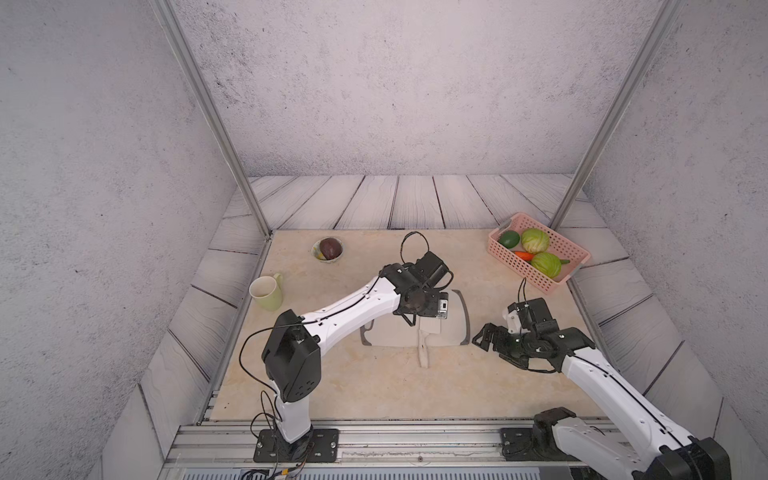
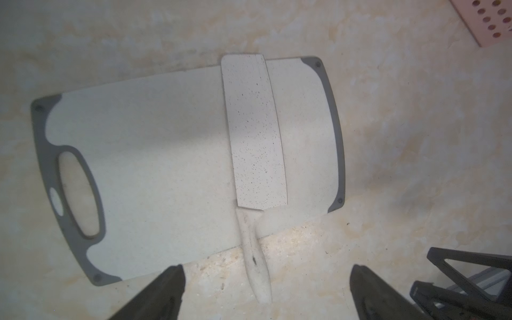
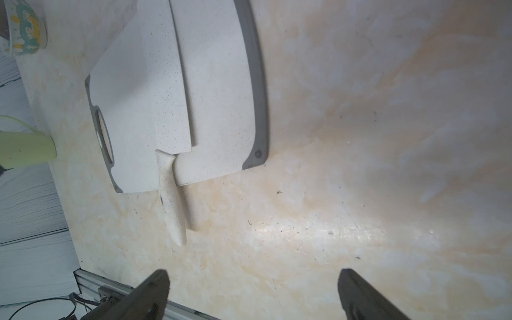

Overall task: Align the knife with the edge of the cutting board
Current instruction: Place the knife on the work surface, then move the knife to the edge of the cutting board.

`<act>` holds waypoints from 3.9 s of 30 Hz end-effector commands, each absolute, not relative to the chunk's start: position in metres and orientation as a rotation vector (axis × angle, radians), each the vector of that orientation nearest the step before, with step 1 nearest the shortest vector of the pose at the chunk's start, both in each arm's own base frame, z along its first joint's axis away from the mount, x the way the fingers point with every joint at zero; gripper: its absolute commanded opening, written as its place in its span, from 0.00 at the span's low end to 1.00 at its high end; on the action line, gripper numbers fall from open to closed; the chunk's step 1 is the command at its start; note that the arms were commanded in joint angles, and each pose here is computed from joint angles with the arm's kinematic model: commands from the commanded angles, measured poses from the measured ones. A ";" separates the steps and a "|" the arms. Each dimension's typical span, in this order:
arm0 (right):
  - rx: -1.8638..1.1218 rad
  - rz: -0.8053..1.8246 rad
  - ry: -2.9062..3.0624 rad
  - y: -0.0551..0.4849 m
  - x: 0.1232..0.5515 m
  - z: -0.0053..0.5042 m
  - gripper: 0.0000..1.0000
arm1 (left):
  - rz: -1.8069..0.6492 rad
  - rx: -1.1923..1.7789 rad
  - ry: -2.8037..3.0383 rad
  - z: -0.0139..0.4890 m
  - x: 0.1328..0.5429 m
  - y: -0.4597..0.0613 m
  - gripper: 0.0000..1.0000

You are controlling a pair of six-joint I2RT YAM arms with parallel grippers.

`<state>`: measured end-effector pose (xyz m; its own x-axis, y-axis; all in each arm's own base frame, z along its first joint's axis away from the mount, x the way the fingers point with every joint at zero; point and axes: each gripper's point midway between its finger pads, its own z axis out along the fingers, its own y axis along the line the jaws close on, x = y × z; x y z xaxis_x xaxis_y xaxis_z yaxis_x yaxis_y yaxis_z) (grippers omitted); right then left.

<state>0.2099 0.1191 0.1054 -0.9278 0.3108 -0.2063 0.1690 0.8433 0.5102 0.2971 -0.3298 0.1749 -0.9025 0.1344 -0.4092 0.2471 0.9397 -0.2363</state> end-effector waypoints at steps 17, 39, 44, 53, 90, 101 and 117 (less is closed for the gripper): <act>0.193 0.500 2.846 0.143 0.215 0.098 0.99 | -0.303 -0.091 2.459 0.215 0.353 -0.130 0.98; 0.023 0.347 2.937 0.190 0.205 0.066 0.88 | -0.170 -0.202 2.471 0.189 0.354 -0.098 0.98; -0.037 0.357 2.913 0.215 0.216 0.074 0.87 | -0.181 -0.202 2.478 0.188 0.354 -0.100 0.98; -0.107 0.289 2.925 0.256 0.238 0.069 0.82 | -0.181 -0.203 2.486 0.186 0.354 -0.100 0.98; -0.132 0.130 3.004 0.293 0.266 0.024 0.60 | -0.232 -0.189 2.543 0.176 0.354 -0.111 0.98; -0.111 0.044 2.999 0.282 0.267 0.022 0.50 | -0.250 -0.181 2.561 0.173 0.355 -0.115 0.98; -0.095 0.011 2.975 0.274 0.265 0.030 0.17 | -0.245 -0.179 2.570 0.172 0.355 -0.114 0.98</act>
<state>0.2664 0.2811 0.0243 -0.9869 -0.0653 -0.1474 -0.0709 0.9969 0.0328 0.3513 -0.1162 0.1635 -0.8484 -0.1711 -0.5009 -0.0724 0.9749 -0.2104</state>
